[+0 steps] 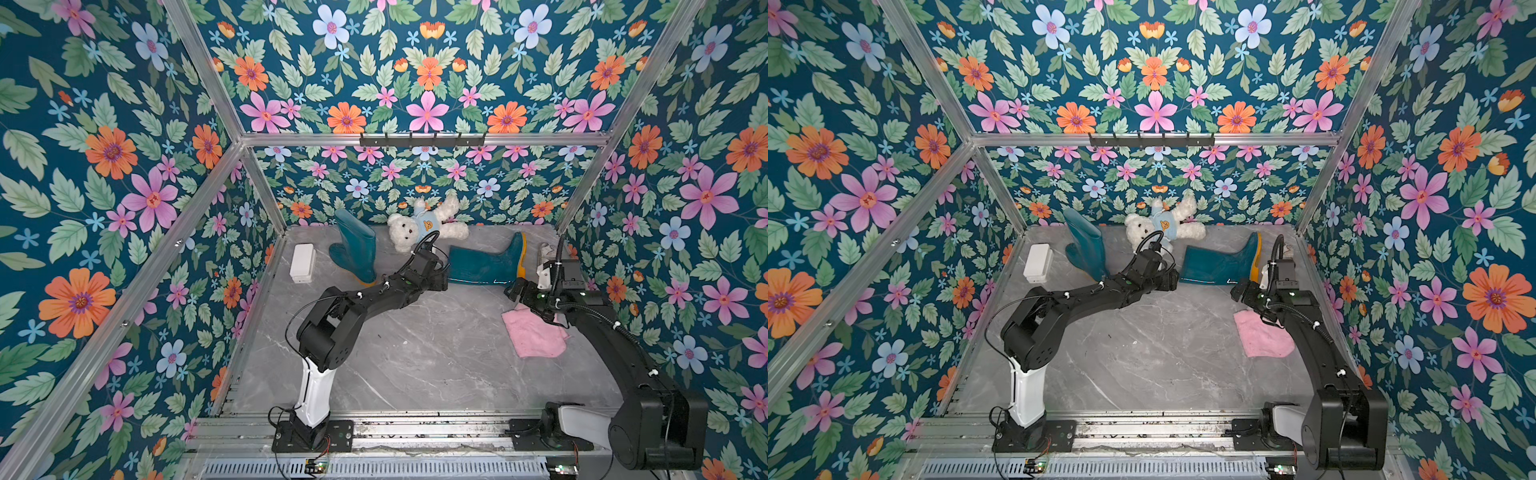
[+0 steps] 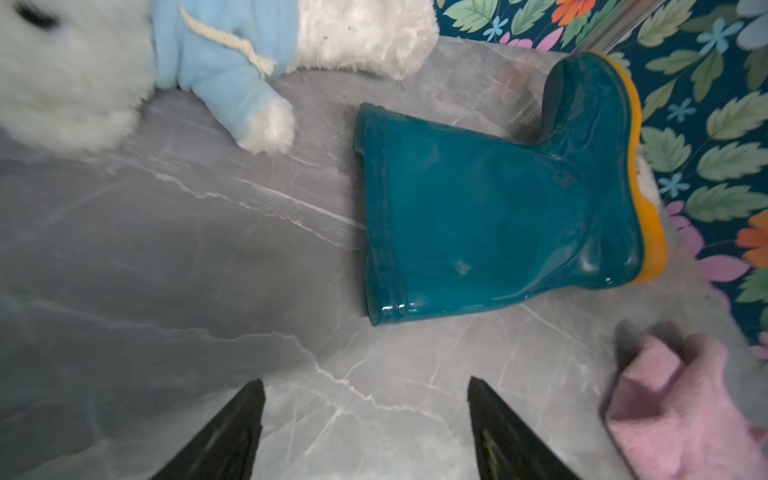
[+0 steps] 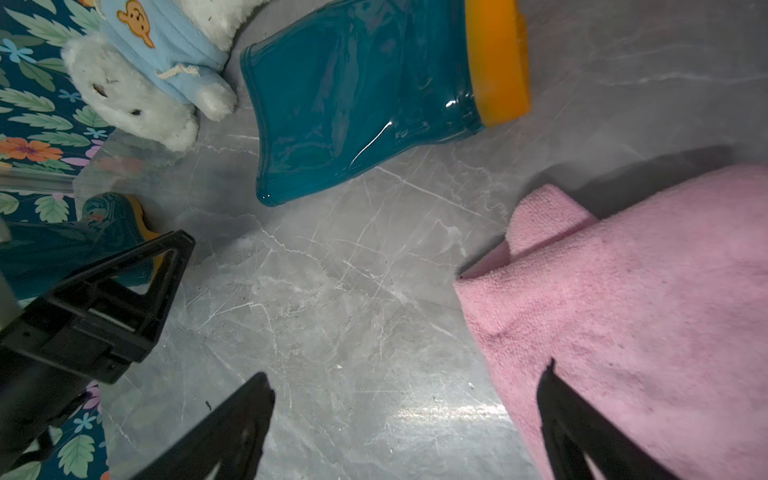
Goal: Wipe the rubber boots with a cloth
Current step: Move the rubber boot to the center of the board.
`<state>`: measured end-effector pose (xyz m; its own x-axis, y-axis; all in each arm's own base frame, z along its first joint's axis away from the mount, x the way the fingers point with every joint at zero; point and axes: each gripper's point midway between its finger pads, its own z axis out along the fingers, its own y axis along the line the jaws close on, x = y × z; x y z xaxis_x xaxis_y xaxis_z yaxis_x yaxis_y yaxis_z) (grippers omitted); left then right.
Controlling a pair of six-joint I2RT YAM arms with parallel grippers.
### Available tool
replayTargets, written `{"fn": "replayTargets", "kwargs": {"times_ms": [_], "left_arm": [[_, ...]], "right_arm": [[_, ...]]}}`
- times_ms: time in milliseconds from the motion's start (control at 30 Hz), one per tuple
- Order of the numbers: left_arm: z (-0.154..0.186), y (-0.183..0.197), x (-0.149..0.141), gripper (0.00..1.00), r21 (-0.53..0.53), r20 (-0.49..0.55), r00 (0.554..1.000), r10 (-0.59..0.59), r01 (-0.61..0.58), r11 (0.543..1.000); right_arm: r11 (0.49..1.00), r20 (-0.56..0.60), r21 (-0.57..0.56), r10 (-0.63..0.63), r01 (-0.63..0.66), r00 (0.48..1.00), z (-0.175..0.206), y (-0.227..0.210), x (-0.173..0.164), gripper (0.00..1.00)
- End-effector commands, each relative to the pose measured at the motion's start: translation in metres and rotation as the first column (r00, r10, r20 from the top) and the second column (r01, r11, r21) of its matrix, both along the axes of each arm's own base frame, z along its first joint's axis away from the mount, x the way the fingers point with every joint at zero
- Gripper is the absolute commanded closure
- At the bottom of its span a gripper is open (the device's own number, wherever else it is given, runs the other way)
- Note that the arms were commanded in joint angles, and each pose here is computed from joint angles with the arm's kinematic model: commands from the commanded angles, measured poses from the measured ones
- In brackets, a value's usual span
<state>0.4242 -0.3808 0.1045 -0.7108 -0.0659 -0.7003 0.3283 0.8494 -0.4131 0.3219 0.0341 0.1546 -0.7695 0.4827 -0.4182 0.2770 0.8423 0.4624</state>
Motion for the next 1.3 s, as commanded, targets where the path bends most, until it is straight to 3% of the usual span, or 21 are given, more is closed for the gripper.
{"fn": "replayTargets", "kwargs": {"times_ms": [0, 167, 367, 1000, 1267], "left_arm": [[0.018, -0.03, 0.004, 0.21, -0.251, -0.079, 0.997, 0.012, -0.031, 0.968], [0.006, -0.037, 0.006, 0.21, -0.354, -0.18, 0.982, 0.056, -0.117, 0.928], [-0.014, -0.028, 0.001, 0.21, -0.364, -0.274, 0.954, 0.125, -0.223, 0.904], [-0.045, -0.048, 0.021, 0.29, -0.373, -0.315, 0.925, 0.212, -0.326, 0.869], [-0.06, -0.053, 0.028, 0.39, -0.352, -0.32, 0.917, 0.238, -0.348, 0.869]], "right_arm": [[0.999, 0.003, -0.034, -0.005, 0.005, 1.0, 0.001, -0.008, -0.004, 0.01], [0.998, 0.01, -0.058, -0.007, 0.008, 1.0, 0.001, -0.013, -0.005, 0.01], [0.998, 0.019, -0.067, -0.008, 0.009, 1.0, 0.001, -0.017, -0.006, 0.01], [0.999, 0.057, -0.041, -0.012, 0.014, 0.998, -0.001, -0.018, 0.0, 0.01], [0.999, 0.079, -0.041, -0.023, 0.026, 0.997, 0.003, -0.022, 0.0, 0.01]]}}
